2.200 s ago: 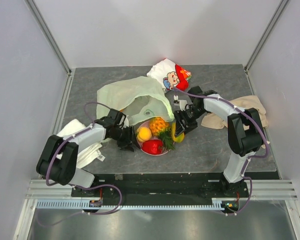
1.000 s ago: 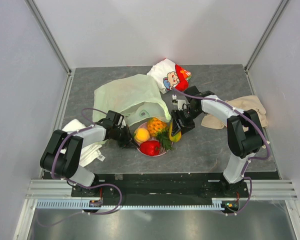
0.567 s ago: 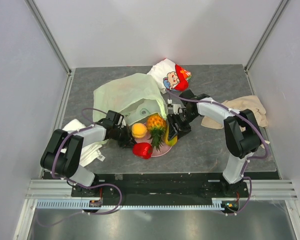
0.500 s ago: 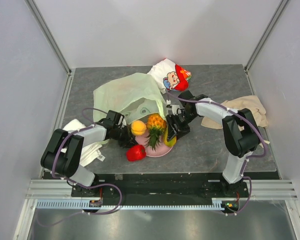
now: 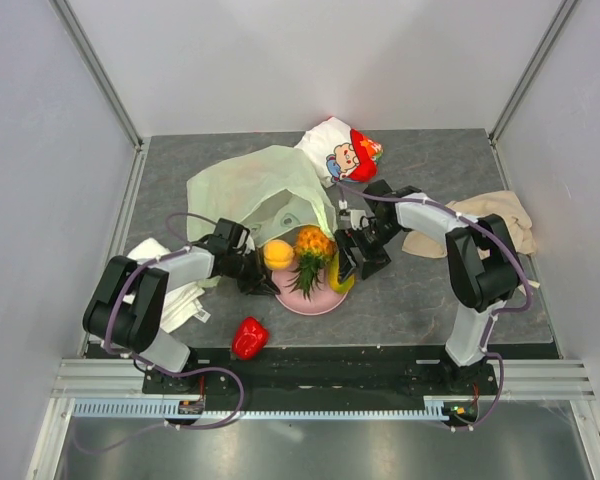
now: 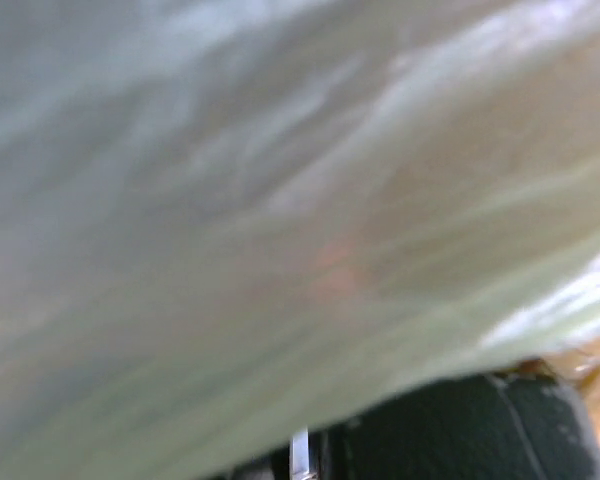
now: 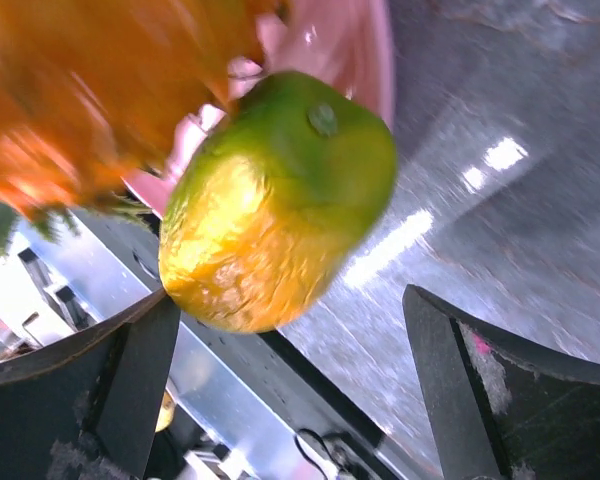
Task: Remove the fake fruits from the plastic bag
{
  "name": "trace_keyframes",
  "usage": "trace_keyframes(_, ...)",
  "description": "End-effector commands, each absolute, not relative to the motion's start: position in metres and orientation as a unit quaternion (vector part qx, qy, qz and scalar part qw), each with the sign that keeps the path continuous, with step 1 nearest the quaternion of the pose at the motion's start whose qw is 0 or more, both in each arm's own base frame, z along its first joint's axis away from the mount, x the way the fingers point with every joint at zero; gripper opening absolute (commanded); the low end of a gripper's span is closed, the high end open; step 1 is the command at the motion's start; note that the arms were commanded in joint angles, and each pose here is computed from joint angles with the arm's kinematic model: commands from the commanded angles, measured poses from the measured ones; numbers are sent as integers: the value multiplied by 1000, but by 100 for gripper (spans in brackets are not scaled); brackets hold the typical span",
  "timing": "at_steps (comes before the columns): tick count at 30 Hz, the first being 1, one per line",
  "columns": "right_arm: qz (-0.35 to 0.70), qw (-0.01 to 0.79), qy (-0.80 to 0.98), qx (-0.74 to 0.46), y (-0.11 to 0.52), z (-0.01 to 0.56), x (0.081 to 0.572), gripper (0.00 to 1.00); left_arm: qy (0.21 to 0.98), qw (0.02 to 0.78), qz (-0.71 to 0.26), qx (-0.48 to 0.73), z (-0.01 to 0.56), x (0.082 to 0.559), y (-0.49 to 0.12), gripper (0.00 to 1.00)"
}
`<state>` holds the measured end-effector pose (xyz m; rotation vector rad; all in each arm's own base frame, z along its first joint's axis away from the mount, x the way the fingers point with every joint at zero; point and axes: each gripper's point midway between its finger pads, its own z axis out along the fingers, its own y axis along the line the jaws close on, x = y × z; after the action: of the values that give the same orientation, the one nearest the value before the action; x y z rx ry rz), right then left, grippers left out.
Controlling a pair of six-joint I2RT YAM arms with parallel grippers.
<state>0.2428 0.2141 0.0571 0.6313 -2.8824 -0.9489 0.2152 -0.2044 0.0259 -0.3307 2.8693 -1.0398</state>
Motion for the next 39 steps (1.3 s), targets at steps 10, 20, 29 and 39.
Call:
trace_keyframes(10,-315,-50,-909,268,201,100,272,98,937,95,-331,63,85,227,-174,68)
trace_keyframes(20,-318,-85,-896,298,204,116,286,98,911,99,-344,206,133,209,-169,72)
trace_keyframes(29,-316,-95,-903,274,195,119,288,98,820,131,-240,502,156,157,-113,99)
trace_keyframes(39,-306,-108,-907,269,193,119,297,98,792,120,-177,572,108,123,-129,99)
